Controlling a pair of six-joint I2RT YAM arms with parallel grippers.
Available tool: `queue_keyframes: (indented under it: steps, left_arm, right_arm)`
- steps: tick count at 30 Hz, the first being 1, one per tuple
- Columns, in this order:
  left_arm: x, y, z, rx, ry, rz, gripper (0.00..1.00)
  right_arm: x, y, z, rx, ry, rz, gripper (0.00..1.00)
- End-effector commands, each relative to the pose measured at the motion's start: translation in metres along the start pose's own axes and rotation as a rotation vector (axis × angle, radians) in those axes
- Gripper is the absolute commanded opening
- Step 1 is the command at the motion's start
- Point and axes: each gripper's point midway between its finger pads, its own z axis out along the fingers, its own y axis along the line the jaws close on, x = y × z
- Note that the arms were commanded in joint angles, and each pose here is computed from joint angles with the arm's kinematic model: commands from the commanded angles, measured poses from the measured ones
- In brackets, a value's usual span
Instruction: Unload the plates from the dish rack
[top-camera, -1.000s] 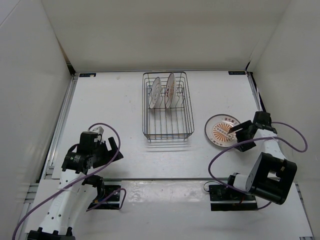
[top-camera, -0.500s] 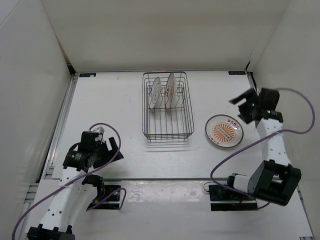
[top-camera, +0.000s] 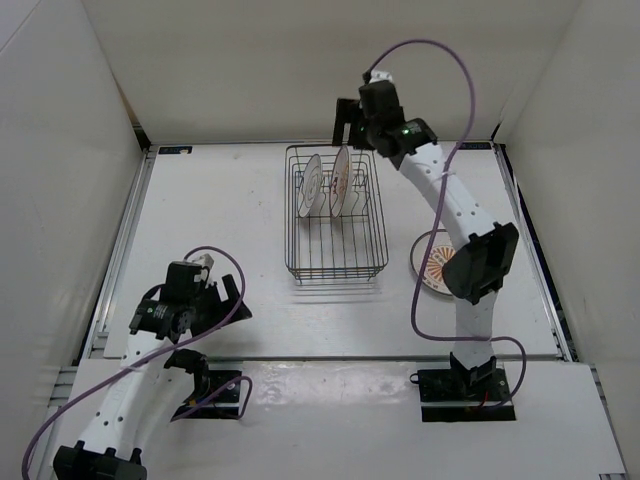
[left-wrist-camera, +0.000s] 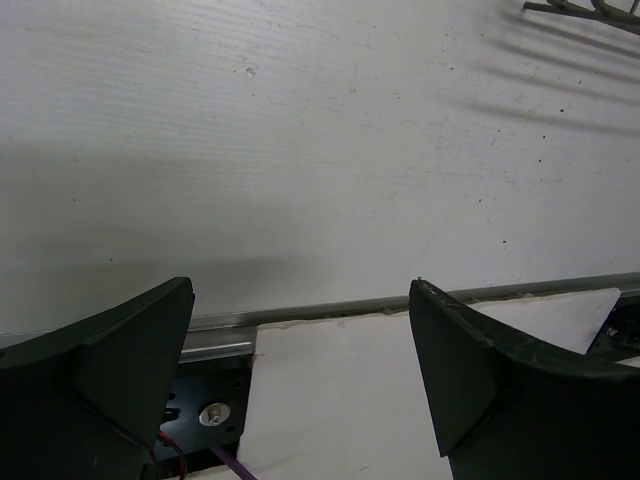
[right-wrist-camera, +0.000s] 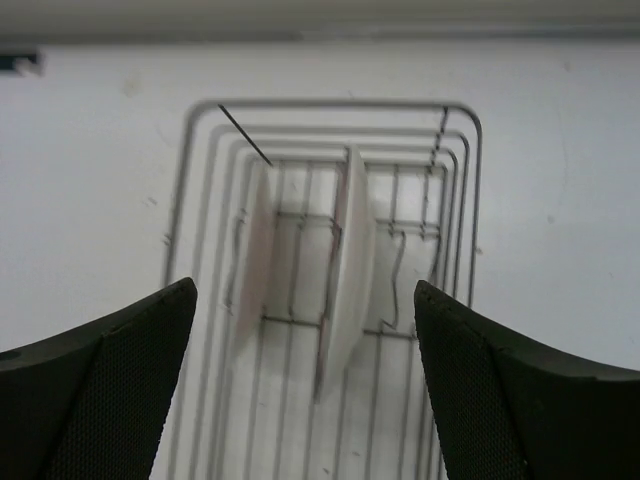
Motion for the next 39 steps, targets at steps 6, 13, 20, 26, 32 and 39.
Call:
queue_keyframes:
  steps: [6, 13, 20, 26, 32, 39]
  left_arm:
    - [-0.004, 0.001, -0.010, -0.015, -0.054, 0.066, 0.99]
    - [-0.006, -0.004, -0.008, 0.010, -0.056, 0.082, 0.99]
    - [-0.004, -0.004, -0.006, 0.017, -0.044, 0.078, 0.99]
    - [-0.003, -0.005, -0.004, 0.025, -0.044, 0.082, 0.99]
    - [-0.004, -0.004, -0.003, 0.025, -0.055, 0.081, 0.99]
    - [-0.003, -0.004, -0.002, 0.030, -0.057, 0.074, 0.99]
  right_arm:
    - [0.060, -0.034, 0.010, 0.290, 0.084, -0.222, 0.84]
    - [0.098, -0.014, 0.038, 0.285, 0.167, -0.283, 0.80]
    - [0.107, -0.009, 0.048, 0.389, 0.131, -0.417, 0.62]
    - [0.112, -0.009, 0.051, 0.411, 0.133, -0.438, 0.52]
    - [0.101, -0.015, 0.045, 0.458, 0.098, -0.448, 0.34]
    - [0.069, -0.007, 0.038, 0.473, -0.010, -0.440, 0.00]
